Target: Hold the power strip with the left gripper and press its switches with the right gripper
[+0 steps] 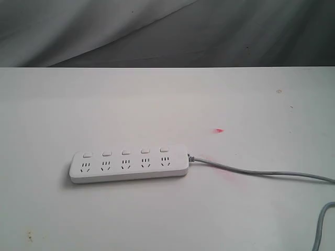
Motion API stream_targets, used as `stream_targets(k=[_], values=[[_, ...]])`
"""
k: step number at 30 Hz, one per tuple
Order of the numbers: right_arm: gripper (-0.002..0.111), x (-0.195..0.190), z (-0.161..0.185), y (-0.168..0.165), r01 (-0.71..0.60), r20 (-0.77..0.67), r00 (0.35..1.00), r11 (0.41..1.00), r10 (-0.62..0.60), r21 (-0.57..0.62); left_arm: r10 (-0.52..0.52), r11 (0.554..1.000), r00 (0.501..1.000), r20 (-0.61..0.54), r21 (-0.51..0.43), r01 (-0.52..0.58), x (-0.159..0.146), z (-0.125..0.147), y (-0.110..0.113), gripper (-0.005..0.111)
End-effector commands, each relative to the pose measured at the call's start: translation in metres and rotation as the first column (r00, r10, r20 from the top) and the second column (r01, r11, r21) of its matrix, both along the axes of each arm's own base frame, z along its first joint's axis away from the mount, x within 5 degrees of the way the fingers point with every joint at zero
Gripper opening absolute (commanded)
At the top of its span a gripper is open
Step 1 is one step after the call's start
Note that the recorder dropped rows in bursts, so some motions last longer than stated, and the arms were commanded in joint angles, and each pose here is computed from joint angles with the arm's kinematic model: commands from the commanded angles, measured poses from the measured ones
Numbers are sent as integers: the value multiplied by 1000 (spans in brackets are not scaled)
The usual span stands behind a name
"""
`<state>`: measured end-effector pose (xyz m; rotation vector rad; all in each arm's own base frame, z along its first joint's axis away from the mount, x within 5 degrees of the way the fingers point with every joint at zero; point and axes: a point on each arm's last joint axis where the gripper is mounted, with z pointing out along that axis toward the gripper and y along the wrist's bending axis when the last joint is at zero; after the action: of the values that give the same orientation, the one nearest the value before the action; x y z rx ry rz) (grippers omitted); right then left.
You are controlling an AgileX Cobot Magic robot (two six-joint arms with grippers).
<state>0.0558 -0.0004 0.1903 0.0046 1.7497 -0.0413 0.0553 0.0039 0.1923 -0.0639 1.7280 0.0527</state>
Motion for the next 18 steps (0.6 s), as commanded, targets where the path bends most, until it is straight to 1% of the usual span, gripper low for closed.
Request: stream_targets(k=[1, 2, 4, 5, 6, 10, 11, 13, 15, 18], values=[[0, 0, -1, -1, 10, 1, 1000, 1000, -10, -2, -4, 998, 999, 39, 56, 2, 0, 3, 1, 1], [0, 0, -1, -1, 10, 1, 1000, 1000, -10, -2, -6, 999, 998, 64, 46, 3, 1, 5, 0, 1], [0, 0, -1, -1, 10, 1, 1000, 1000, -10, -2, 7, 990, 991, 135, -142, 12, 1, 10, -1, 1], [0, 0, -1, -1, 10, 1, 1000, 1000, -10, -2, 14, 980, 987, 159, -197, 18, 1, 12, -1, 1], [0, 0, -1, -1, 10, 1, 1000, 1000, -10, -2, 19, 972, 984, 177, -232, 23, 1, 14, -2, 1], [0, 0, -1, -1, 10, 1, 1000, 1000, -10, -2, 30, 975, 970, 241, -220, 25, 1, 20, 0, 1], [0, 0, -1, -1, 10, 1, 1000, 1000, -10, -2, 35, 973, 965, 262, -230, 27, 1, 21, 0, 1], [0, 0, -1, -1, 10, 1, 1000, 1000, -10, -2, 54, 948, 959, 277, -317, 38, 0, 23, 0, 1], [0, 0, -1, -1, 10, 1, 1000, 1000, -10, -2, 73, 912, 957, 280, -407, 49, 0, 23, 0, 1], [0, 0, -1, -1, 10, 1, 1000, 1000, -10, -2, 91, 872, 954, 286, -485, 62, 0, 25, 1, 1]])
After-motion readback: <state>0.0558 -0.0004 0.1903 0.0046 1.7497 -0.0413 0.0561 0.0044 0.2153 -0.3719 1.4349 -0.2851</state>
